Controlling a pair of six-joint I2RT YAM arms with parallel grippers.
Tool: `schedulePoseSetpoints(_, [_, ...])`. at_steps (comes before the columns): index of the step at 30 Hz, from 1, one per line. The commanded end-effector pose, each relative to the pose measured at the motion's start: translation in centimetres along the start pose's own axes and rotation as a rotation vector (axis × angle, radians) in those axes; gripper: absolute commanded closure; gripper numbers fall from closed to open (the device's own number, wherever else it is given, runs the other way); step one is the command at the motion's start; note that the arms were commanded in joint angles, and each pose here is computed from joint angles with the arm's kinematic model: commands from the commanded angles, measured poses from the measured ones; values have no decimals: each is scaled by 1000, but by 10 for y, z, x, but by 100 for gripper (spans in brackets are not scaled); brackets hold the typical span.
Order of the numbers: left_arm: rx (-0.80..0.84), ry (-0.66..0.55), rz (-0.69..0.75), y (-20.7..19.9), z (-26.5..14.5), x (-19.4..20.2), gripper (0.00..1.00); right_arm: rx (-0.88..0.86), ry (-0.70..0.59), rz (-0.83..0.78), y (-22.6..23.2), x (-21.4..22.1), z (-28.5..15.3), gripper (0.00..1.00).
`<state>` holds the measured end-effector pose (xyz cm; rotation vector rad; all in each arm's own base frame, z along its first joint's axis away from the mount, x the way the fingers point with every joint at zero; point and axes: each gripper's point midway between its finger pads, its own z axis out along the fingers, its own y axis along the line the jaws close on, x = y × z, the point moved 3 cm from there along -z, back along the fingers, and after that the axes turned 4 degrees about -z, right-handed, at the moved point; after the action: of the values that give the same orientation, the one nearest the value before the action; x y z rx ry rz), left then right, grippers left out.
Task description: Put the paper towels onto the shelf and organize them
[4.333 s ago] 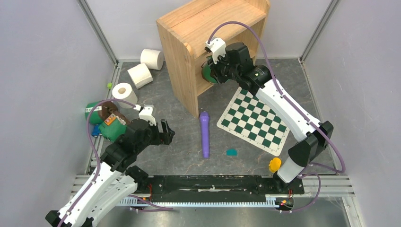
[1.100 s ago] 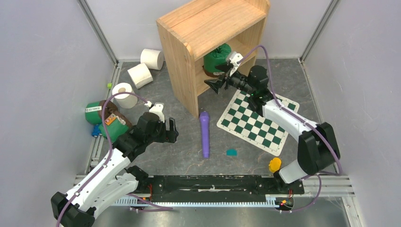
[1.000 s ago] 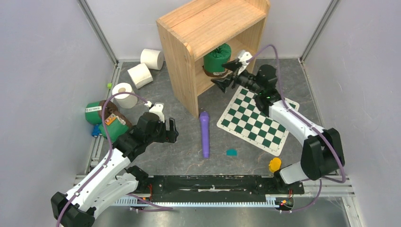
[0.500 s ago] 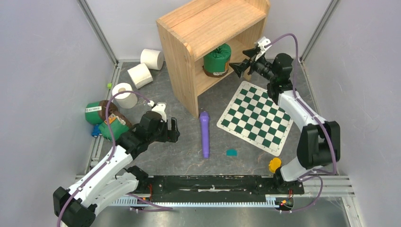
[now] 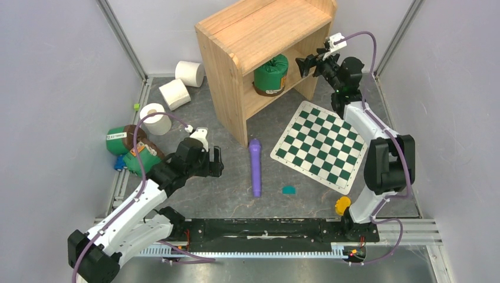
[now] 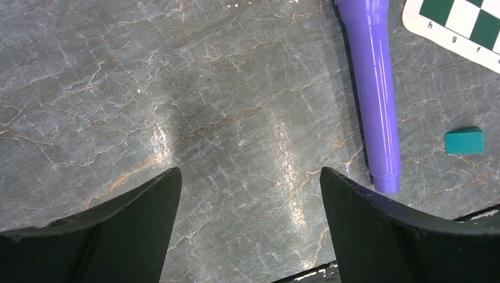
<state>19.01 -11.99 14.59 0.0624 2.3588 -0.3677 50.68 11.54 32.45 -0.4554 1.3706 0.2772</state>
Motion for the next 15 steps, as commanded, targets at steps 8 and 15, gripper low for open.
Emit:
schedulePoseSetpoints(8, [6, -55, 38, -7, -1, -23, 7, -35, -99, 50, 2, 3, 55, 10])
schedulePoseSetpoints(15, [3, -58, 33, -6, -3, -23, 7, -169, -105, 66, 39, 19, 83, 10])
